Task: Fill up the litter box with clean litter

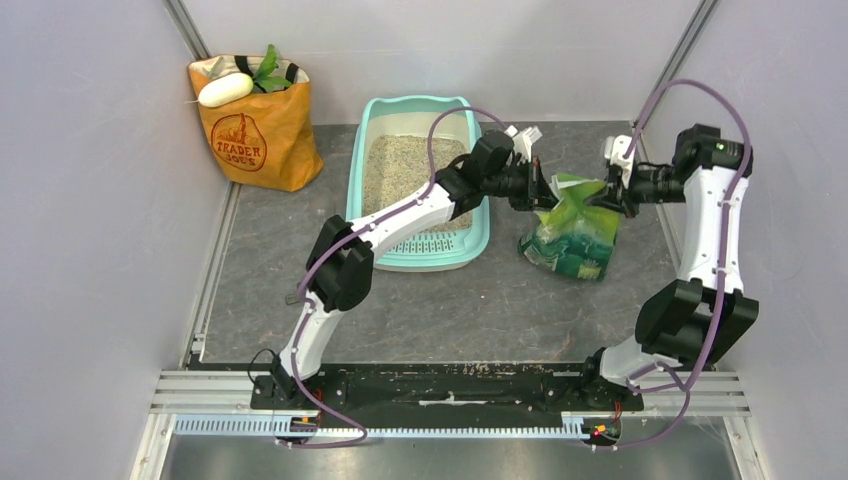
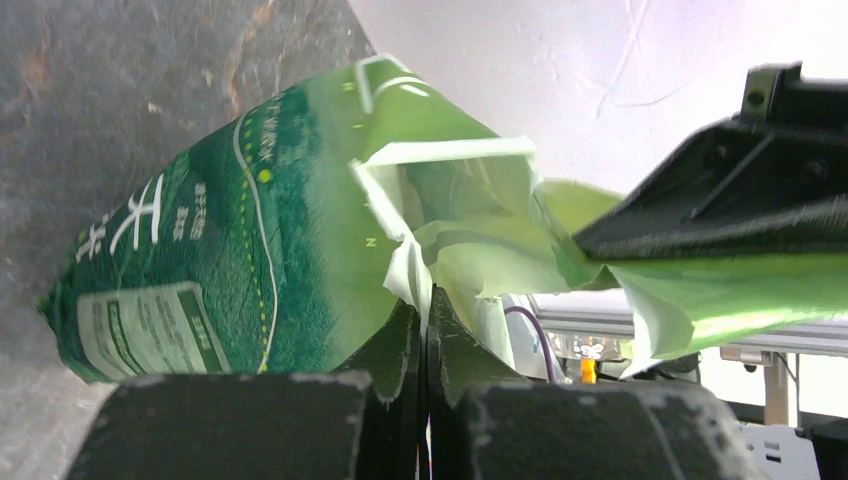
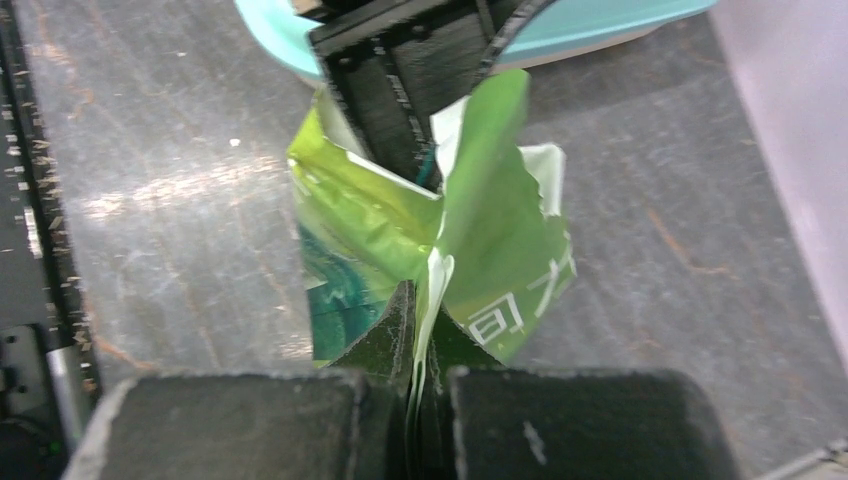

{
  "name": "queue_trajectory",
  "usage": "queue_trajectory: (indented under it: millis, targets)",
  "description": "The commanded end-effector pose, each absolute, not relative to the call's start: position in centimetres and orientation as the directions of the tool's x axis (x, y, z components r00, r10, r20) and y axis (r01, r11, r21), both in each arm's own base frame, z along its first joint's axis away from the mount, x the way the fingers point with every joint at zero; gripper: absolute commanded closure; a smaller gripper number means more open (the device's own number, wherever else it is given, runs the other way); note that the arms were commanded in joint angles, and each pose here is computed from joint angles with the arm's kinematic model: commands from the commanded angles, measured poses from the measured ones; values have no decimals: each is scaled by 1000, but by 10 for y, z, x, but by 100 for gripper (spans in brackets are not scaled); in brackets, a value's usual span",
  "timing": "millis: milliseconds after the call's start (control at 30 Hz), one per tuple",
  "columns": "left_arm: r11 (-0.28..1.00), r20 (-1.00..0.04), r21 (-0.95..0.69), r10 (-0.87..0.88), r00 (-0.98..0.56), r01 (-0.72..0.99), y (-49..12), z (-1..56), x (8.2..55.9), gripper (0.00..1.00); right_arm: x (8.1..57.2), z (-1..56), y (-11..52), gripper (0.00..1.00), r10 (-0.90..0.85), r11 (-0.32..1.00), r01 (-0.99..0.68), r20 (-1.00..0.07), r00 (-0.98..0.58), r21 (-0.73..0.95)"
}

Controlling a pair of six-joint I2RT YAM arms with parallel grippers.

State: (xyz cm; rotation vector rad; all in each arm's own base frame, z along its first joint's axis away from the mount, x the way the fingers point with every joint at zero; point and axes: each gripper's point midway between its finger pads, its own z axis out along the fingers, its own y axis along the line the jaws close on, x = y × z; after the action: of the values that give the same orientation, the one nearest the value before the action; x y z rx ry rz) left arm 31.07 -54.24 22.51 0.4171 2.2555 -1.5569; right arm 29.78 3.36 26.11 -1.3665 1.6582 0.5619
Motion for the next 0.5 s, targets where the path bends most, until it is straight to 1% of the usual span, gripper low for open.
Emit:
queue_trajectory:
  millis: [0,100,133,233,267,333,400,467]
  targets:
    - [150,-718,-696,-121,-685,702,-544,345,314,98,285,320,64,100,-360,303,-948,-933,-20,-97]
    - [266,-744,-663,-133,-654,700,-532,333,326,98,290,316,61,100,-369,299,-949,-929,-20,-99]
    - [328,-737,-663,-126,-664,673,-527,322,332,98,291,310,60,100,-370,297,-951,-929,-32,-85]
    - [424,-717,-657,-94,-691,624,-520,288,339,98,295,281,56,99,-388,282,-959,-918,-76,-39]
    - [436,-704,-663,-85,-706,609,-520,278,339,98,296,272,54,96,-395,277,-960,-914,-89,-27]
    - [446,-690,-664,-57,-722,600,-521,258,336,98,297,255,51,86,-410,270,-963,-905,-118,3]
    - [470,-670,-666,-36,-742,579,-521,242,340,90,298,246,48,77,-414,272,-961,-897,-152,38]
    - [480,-662,-670,-40,-748,567,-518,239,347,81,297,243,46,70,-429,273,-961,-889,-158,39]
